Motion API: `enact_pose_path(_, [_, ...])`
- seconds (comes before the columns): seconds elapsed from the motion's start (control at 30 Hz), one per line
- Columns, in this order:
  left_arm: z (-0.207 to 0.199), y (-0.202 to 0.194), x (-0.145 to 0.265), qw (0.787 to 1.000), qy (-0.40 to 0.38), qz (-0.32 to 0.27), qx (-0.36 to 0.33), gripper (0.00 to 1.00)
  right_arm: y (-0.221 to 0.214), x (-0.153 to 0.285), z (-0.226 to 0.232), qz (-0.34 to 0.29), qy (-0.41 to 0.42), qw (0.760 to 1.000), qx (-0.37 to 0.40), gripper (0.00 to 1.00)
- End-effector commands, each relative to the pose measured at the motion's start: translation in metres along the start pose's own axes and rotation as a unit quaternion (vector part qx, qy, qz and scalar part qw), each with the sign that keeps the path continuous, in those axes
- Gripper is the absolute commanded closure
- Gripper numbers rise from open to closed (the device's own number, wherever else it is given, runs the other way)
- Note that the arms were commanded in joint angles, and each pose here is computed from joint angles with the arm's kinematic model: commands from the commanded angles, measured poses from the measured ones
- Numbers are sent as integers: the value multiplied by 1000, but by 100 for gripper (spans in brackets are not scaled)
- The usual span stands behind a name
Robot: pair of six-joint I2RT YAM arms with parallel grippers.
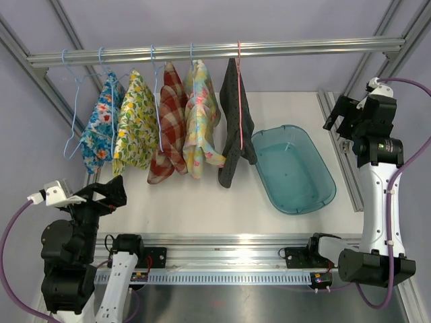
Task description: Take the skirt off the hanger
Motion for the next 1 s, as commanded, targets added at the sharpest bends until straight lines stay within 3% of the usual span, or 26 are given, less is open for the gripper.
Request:
enact_pose_path(0.0, [-9, 17, 4, 999, -28, -20, 14, 1, 12, 23, 27, -5, 115, 992, 58, 1])
enact_pose_path(0.03, [-9, 18, 4, 999, -30, -21, 15, 1, 10, 26, 30, 0, 154, 981, 117, 0])
enact_pose_path(0.07, [-11, 19, 1, 999, -36, -18, 16, 1, -3, 38, 47, 34, 257, 954, 154, 1])
enact_pose_path(0.17, [-14, 18, -4, 999, -45, -10, 17, 1, -21, 71, 71, 59, 425, 869, 247, 1])
enact_pose_path(0.2, [-15, 18, -7, 999, -47, -5, 18, 1, -23, 72, 76, 73, 436, 865, 239, 0])
enact_pose_path(0.27, [-18, 16, -10, 998, -53, 3, 23, 1, -25, 86, 92, 95, 487, 832, 247, 0])
enact_pose_path(0.33, [-18, 13, -14, 998, -53, 10, 29, 1, -32, 80, 104, 140, 489, 833, 217, 1])
enact_pose_path(0.37, [-22, 12, -15, 997, -66, 12, 31, 1, -40, 92, 124, 148, 516, 809, 242, 0])
enact_pose_path(0.5, [-24, 6, -17, 996, -75, 20, 40, 1, -45, 75, 169, 153, 486, 821, 258, 0])
enact_pose_path(0.57, [-24, 4, -16, 996, -76, 24, 41, 1, -31, 70, 187, 135, 462, 849, 217, 0])
enact_pose_path(0.63, [-24, 2, -15, 996, -74, 28, 43, 1, -32, 58, 210, 142, 451, 861, 187, 2])
enact_pose_path(0.73, [-23, -1, -14, 996, -70, 29, 48, 1, -34, 55, 238, 120, 429, 881, 159, 7])
enact_pose_path(0.77, [-22, -1, -14, 996, -68, 29, 51, 1, -33, 49, 243, 91, 393, 902, 154, 5])
enact_pose_path(0.87, [-23, -5, -15, 995, -66, 32, 61, 1, -46, 45, 257, 44, 342, 928, 140, 2])
enact_pose_path(0.97, [-23, -9, -16, 995, -67, 33, 71, 1, -52, 44, 261, 29, 334, 932, 135, 2])
Point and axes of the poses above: each gripper's point midway between its finger pads, its own x axis back along the fingers, its own z axis along the line the jaws close on, y = z × x, the point moved 6 cm from there along x, back along the fingers, and after that the axes turned 14 degrees about -x, right-handed, at the moved point
